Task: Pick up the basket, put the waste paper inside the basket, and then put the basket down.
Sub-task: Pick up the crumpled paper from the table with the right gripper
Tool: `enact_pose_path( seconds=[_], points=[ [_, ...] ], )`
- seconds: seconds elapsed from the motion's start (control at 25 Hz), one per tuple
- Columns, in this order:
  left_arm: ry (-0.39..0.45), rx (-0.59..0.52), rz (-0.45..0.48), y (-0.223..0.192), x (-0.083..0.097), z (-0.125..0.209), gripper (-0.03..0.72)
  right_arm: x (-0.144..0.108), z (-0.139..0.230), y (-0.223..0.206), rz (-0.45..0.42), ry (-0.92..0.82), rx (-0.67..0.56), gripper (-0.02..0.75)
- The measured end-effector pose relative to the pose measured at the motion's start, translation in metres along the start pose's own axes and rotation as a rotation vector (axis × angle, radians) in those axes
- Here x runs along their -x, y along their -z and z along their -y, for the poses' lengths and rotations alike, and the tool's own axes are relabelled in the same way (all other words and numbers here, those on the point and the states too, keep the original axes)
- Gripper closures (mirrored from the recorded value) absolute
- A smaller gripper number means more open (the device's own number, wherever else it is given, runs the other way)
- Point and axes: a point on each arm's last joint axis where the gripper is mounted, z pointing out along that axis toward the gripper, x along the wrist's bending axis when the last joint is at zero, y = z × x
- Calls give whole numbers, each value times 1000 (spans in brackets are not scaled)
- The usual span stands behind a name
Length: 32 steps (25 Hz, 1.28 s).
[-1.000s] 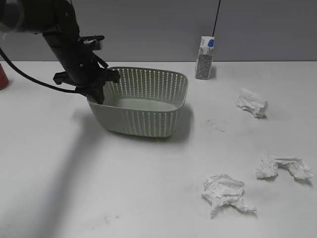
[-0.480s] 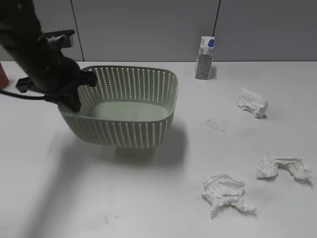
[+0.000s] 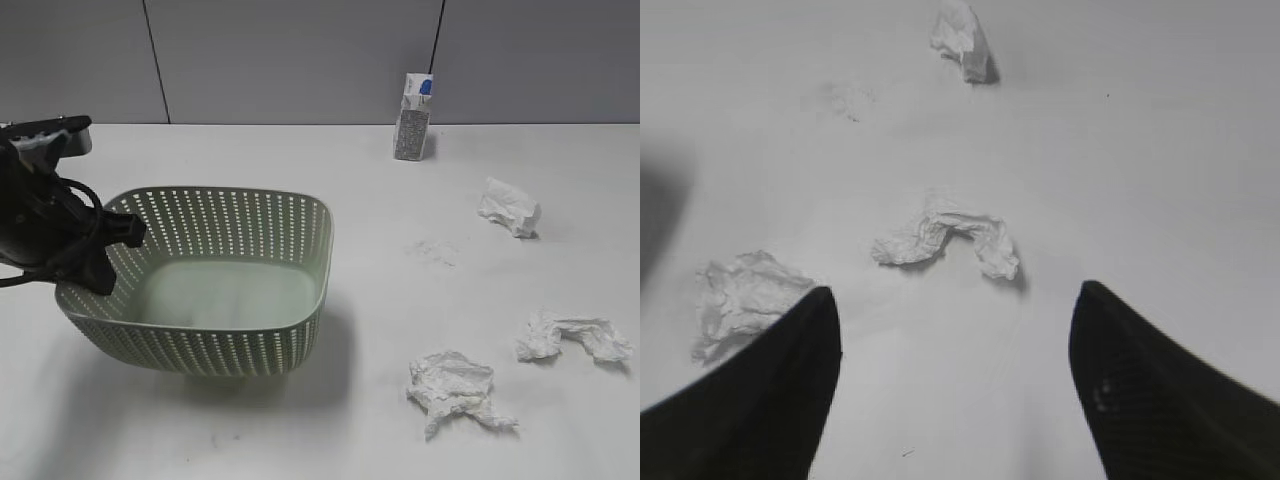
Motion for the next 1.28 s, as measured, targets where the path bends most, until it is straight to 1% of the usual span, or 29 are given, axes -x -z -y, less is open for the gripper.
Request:
enact_pose_path(
  seconds=[0.16, 0.28, 0.4, 0.44, 0.6, 0.72, 0.84, 1.04, 1.12, 1.2, 1.24, 1.28],
  points=[
    [2, 11, -1, -2, -1, 1, 685, 6, -47, -54, -11, 47, -159, 169],
    [2, 21, 0, -2, -1, 0, 685, 11, -82, -104, -38, 58, -244, 169],
    [2, 22, 0, -2, -1, 0, 685, 16, -114, -155, -56, 72, -279, 169],
    [2, 22, 0, -2, -1, 0, 685, 18, -125, -170, -55, 74, -272, 169],
    [2, 23, 1, -2, -1, 0, 685, 27, -143, -237, -60, 80, -312, 169],
    [6, 22, 3, -2, -1, 0, 685, 31, -142, -277, -69, 98, -349, 169],
    [12, 22, 8, -2, 0, 0, 685, 31, -130, -308, -84, 134, -401, 169],
    [32, 21, 23, -2, 1, 0, 685, 28, -102, -339, -88, 210, -482, 169],
    [34, 22, 25, -2, 1, 0, 685, 27, -96, -345, -86, 227, -496, 183],
    [36, 22, 26, -2, 1, 0, 685, 26, -93, -348, -87, 234, -502, 251],
    [37, 22, 26, -2, 2, 0, 685, 26, -93, -349, -87, 236, -502, 316],
    [37, 22, 26, -2, 2, 0, 685, 25, -93, -349, -88, 238, -501, 398]
  ],
)
